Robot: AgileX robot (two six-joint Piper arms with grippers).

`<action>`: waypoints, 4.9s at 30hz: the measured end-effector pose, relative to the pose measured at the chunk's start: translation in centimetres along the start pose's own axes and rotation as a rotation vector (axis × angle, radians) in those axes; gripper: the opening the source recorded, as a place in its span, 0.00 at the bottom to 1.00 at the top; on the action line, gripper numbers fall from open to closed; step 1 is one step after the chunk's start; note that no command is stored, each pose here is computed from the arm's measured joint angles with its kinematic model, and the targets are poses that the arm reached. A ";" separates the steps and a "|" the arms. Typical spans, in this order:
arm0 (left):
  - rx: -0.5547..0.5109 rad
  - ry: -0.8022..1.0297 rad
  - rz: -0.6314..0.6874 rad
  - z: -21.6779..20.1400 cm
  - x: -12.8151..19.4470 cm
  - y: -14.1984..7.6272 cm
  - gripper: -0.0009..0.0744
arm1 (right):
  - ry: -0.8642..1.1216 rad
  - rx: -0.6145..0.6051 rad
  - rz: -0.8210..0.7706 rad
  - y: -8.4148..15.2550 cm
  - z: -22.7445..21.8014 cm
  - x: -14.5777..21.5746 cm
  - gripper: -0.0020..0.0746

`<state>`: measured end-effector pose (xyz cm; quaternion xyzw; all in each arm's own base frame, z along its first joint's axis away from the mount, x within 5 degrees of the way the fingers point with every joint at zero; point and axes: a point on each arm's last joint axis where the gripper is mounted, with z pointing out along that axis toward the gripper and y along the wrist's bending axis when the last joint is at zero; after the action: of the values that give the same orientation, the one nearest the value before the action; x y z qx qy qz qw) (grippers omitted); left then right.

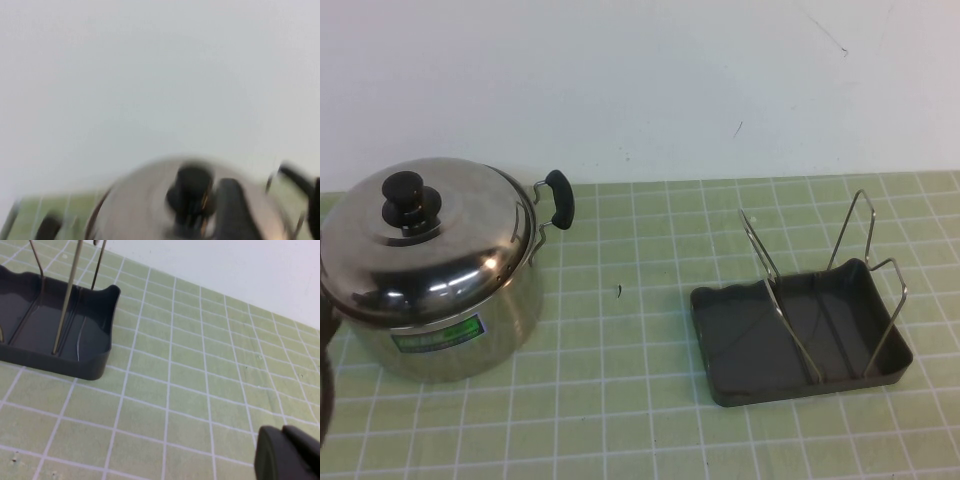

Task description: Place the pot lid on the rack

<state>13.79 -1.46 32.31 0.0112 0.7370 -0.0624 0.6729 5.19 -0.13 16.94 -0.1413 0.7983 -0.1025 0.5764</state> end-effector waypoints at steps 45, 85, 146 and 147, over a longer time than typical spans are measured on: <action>-0.083 -0.008 -0.082 18.9 6.6 -0.2 0.42 | -0.029 -0.038 0.213 0.3 0.0 -0.3 0.02; 0.887 -0.252 -0.183 5.8 0.3 -7.4 0.42 | -0.044 -1.248 0.660 4.4 2.8 -17.9 0.53; 0.600 -0.063 -0.223 8.0 1.8 -3.1 0.51 | 0.169 -0.961 0.033 2.2 9.6 -27.0 0.25; 0.598 -0.040 -0.197 8.0 2.1 -3.1 0.42 | 0.221 -0.923 -0.012 1.9 9.5 -26.5 0.25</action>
<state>21.20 -5.48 29.79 0.1358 0.6700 -0.3417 0.6448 21.87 10.72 36.92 -0.3754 0.8161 0.2453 0.3646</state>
